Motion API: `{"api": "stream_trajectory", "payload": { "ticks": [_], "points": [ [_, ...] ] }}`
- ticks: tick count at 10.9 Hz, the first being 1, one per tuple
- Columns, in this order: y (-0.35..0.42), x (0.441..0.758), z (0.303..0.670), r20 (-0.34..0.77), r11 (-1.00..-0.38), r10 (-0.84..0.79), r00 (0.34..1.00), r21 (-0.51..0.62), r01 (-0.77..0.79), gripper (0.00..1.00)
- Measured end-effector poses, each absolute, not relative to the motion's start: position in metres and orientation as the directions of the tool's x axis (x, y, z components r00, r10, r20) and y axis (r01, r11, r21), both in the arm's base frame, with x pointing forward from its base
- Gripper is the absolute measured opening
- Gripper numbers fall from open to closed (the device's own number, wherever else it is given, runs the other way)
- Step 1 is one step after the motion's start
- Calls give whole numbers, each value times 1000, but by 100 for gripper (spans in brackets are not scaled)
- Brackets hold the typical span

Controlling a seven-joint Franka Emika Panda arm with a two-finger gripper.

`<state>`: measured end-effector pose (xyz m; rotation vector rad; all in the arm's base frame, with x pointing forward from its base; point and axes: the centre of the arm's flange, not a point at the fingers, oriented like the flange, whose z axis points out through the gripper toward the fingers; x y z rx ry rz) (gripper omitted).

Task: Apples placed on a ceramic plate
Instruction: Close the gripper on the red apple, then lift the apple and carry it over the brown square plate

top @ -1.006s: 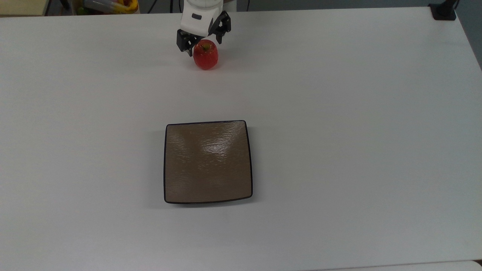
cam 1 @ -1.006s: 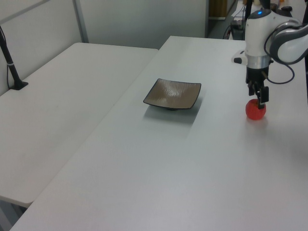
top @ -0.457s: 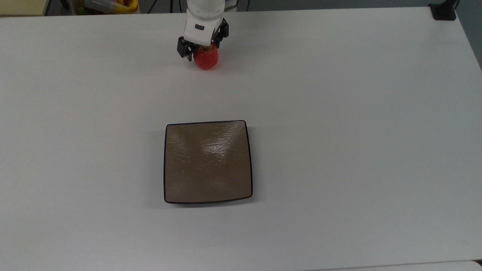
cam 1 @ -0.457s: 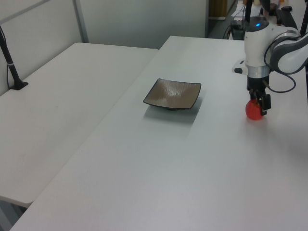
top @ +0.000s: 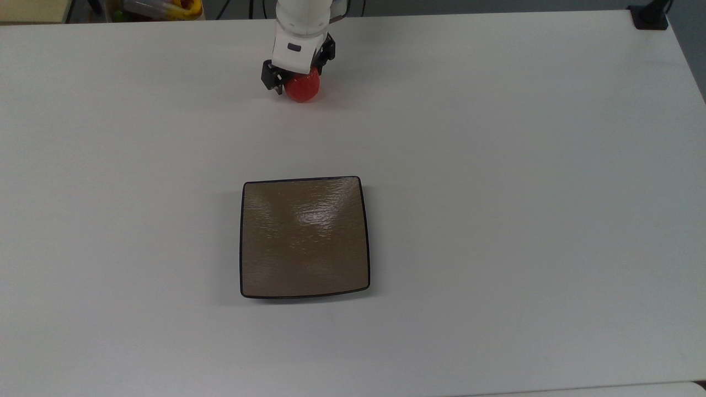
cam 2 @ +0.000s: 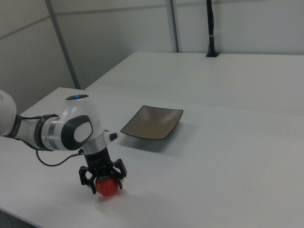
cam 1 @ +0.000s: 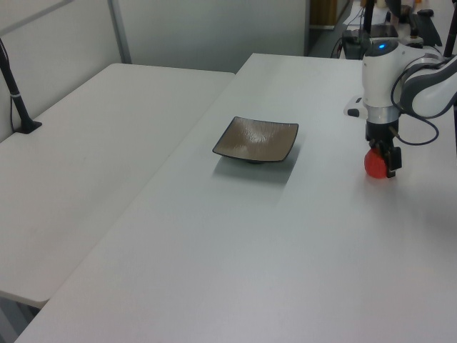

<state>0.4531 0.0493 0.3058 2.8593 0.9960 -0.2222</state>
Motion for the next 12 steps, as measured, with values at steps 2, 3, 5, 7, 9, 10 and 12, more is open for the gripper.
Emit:
{"api": "stream_trajectory", "payload": {
  "ticks": [2,3,5,7,9,10,12],
  "points": [
    [50,453,305,-172,-779,610,774,51,625,79],
    [50,453,305,-172,-779,610,774,51,625,78],
    [50,453,306,-171,-779,610,774,52,625,76],
    [50,453,306,-171,-779,610,774,52,625,76],
    [49,455,309,-165,-780,608,776,56,623,76],
    [48,458,315,-151,-785,603,783,65,617,76],
    [47,476,345,-117,-799,584,803,92,595,76]
  ]
}}
